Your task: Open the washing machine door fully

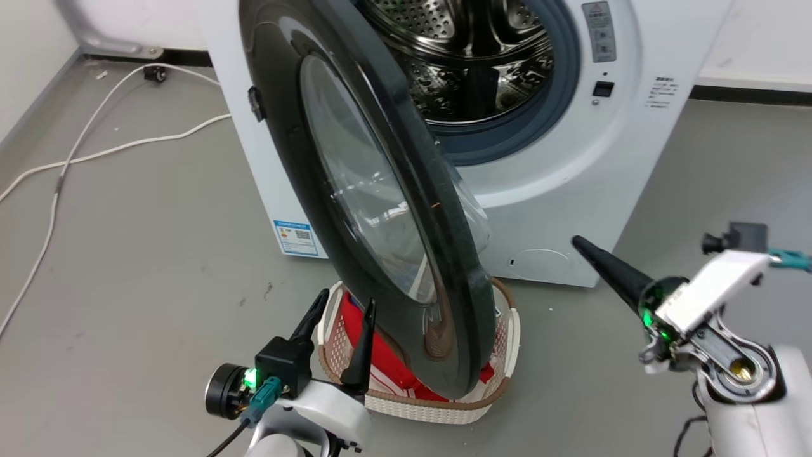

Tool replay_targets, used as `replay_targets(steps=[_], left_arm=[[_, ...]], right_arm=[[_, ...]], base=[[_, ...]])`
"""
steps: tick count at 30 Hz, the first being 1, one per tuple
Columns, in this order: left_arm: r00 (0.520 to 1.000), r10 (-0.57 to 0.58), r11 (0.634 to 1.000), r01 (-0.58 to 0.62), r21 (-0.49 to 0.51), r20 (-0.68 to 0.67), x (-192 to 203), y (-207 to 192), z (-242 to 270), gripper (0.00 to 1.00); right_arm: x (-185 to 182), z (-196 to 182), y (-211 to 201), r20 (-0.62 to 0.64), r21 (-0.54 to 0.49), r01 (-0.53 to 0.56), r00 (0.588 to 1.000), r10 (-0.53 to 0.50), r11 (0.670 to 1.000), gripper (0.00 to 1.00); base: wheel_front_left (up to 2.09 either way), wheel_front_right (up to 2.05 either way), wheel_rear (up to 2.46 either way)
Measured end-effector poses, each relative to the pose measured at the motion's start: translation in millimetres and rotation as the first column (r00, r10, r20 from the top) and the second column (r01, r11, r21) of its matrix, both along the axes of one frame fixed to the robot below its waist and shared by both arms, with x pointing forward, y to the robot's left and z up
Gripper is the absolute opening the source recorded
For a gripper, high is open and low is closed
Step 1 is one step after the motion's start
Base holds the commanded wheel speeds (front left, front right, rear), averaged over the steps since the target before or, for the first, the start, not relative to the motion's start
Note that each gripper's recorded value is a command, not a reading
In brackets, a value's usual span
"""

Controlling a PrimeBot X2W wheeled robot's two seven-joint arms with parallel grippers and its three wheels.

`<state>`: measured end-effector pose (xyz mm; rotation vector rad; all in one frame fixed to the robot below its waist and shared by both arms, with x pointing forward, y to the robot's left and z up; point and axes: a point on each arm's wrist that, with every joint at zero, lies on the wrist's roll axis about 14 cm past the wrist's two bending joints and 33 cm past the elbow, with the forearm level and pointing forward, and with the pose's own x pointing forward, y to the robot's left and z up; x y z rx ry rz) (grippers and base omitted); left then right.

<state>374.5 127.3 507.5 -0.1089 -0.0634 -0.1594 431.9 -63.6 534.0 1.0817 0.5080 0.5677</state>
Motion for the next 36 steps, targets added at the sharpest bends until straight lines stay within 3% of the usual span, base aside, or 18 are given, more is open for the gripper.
replay_targets(steps=[1, 2, 3, 4, 5, 6, 11, 15, 17, 22, 28, 33, 36], left_arm=[[1.000, -0.002, 1.000, 0.002, -0.002, -0.003, 0.1, -0.6, -0.8, 1.00], [1.000, -0.004, 1.000, 0.004, -0.003, -0.004, 0.5, -0.9, -1.5, 1.00], [1.000, -0.005, 1.000, 0.005, -0.004, -0.004, 1.2, -1.2, -1.3, 1.00], [1.000, -0.007, 1.000, 0.007, -0.004, -0.004, 1.8, -1.7, -1.3, 1.00], [1.000, -0.008, 1.000, 0.007, -0.004, -0.003, 2.5, -1.8, -1.2, 1.00], [1.000, -0.008, 1.000, 0.008, -0.004, -0.003, 2.7, -1.7, -1.3, 1.00], [1.000, -0.014, 1.000, 0.014, 0.014, -0.006, 2.8, -2.3, -3.0, 1.00], [1.000, -0.019, 0.999, 0.019, 0.026, 0.000, 5.0, -3.1, -1.9, 1.00], [1.000, -0.022, 0.999, 0.022, 0.029, -0.001, 5.6, -3.7, -2.3, 1.00], [1.000, -0.018, 0.999, 0.018, 0.036, 0.004, 6.4, -2.3, -0.8, 1.00], [1.000, -0.008, 0.999, 0.007, 0.042, 0.006, 4.1, 1.4, -0.6, 1.00], [1.000, -0.005, 0.998, 0.004, 0.055, 0.011, 1.7, 3.8, 0.6, 1.00], [1.000, -0.005, 0.998, 0.005, 0.057, 0.013, 1.0, 4.2, 1.2, 1.00]], right_arm=[[-1.3, 0.7, -8.0, 0.010, 0.002, 0.034, 0.999, -0.034, 0.999, 0.03], [-2.6, 1.9, -16.4, 0.022, 0.005, 0.069, 0.997, -0.069, 0.998, 0.25], [-4.1, 2.7, -25.2, 0.036, 0.001, 0.108, 0.994, -0.108, 0.994, 0.25], [-5.9, 2.9, -33.6, 0.048, -0.004, 0.144, 0.988, -0.144, 0.990, 0.91], [-8.7, 2.9, -41.1, 0.057, -0.007, 0.175, 0.983, -0.174, 0.985, 0.91], [-12.1, 2.3, -48.8, 0.067, -0.014, 0.206, 0.976, -0.205, 0.978, 1.00], [-28.1, 3.8, -88.3, 0.143, -0.059, 0.378, 0.919, -0.366, 0.924, 1.00], [-41.1, 4.7, -117.7, 0.249, -0.157, 0.505, 0.852, -0.461, 0.849, 1.00], [-47.0, 7.6, -130.7, 0.325, -0.220, 0.560, 0.814, -0.481, 0.799, 1.00], [-60.6, 21.2, -155.9, 0.565, -0.396, 0.674, 0.714, -0.413, 0.624, 1.00], [-75.7, 27.1, -152.9, 0.666, -0.470, 0.708, 0.676, -0.314, 0.527, 1.00], [-90.0, 17.0, -148.0, 0.684, -0.553, 0.697, 0.692, -0.229, 0.457, 1.00], [-95.8, 5.8, -143.3, 0.673, -0.593, 0.678, 0.713, -0.196, 0.435, 1.00]], base=[[0.00, 0.00, 0.00], [0.00, 0.00, 0.00], [0.00, 0.00, 0.00], [0.00, 0.00, 0.00], [0.00, 0.00, 0.00], [0.00, 0.00, 0.00], [0.00, 0.00, 0.00], [0.00, 0.00, 0.00], [0.00, 0.00, 0.00], [0.00, 0.00, 0.00], [0.00, 0.00, 0.00], [0.00, 0.00, 0.00], [0.00, 0.00, 0.00]])
